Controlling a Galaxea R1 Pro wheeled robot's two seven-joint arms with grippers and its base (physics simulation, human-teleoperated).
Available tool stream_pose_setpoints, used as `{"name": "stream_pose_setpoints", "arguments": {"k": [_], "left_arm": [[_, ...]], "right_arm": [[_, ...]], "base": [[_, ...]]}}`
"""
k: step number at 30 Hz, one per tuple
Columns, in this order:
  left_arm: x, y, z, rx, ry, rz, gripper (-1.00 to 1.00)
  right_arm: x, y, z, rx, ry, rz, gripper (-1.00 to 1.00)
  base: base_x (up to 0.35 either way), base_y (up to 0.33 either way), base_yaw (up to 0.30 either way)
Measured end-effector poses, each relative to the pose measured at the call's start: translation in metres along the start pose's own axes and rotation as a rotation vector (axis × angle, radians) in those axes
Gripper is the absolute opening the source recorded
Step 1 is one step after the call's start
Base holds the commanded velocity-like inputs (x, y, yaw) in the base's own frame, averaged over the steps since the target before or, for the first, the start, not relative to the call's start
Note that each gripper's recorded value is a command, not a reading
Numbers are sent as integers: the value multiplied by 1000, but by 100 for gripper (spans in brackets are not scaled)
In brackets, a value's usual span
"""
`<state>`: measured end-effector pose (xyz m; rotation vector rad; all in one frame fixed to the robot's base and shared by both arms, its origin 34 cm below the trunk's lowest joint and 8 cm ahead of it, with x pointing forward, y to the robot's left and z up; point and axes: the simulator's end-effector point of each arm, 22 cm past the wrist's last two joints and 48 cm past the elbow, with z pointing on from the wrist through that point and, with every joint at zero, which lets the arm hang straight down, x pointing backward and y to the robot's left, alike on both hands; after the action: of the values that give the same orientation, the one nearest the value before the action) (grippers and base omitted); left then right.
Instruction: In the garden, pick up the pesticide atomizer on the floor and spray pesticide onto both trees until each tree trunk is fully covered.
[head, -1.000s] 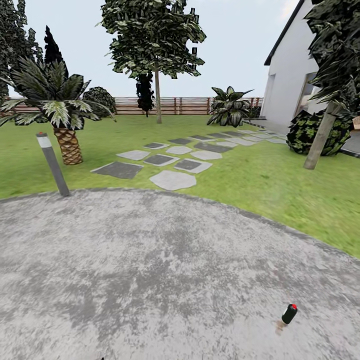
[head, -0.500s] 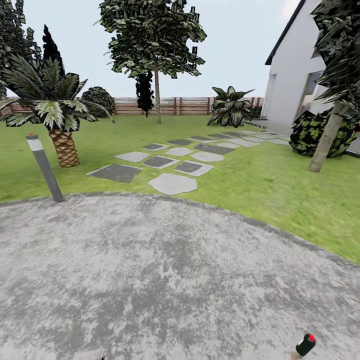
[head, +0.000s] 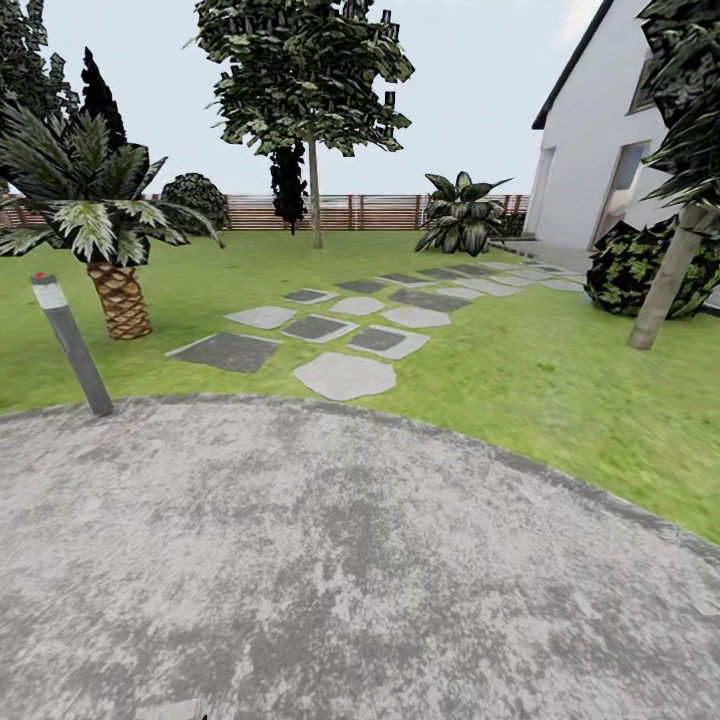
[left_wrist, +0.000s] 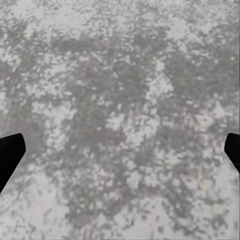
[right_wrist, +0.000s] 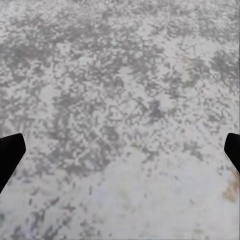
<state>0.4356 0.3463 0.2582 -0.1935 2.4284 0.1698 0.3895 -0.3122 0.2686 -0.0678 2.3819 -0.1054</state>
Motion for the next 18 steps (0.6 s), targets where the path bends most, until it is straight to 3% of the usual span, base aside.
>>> {"name": "stream_pose_setpoints", "arguments": {"k": [18], "left_arm": [[0,0,0,0,0,-1,100]], "right_arm": [[-1,-1,0,4,-2,3,100]], "base": [[339,0,0]]}}
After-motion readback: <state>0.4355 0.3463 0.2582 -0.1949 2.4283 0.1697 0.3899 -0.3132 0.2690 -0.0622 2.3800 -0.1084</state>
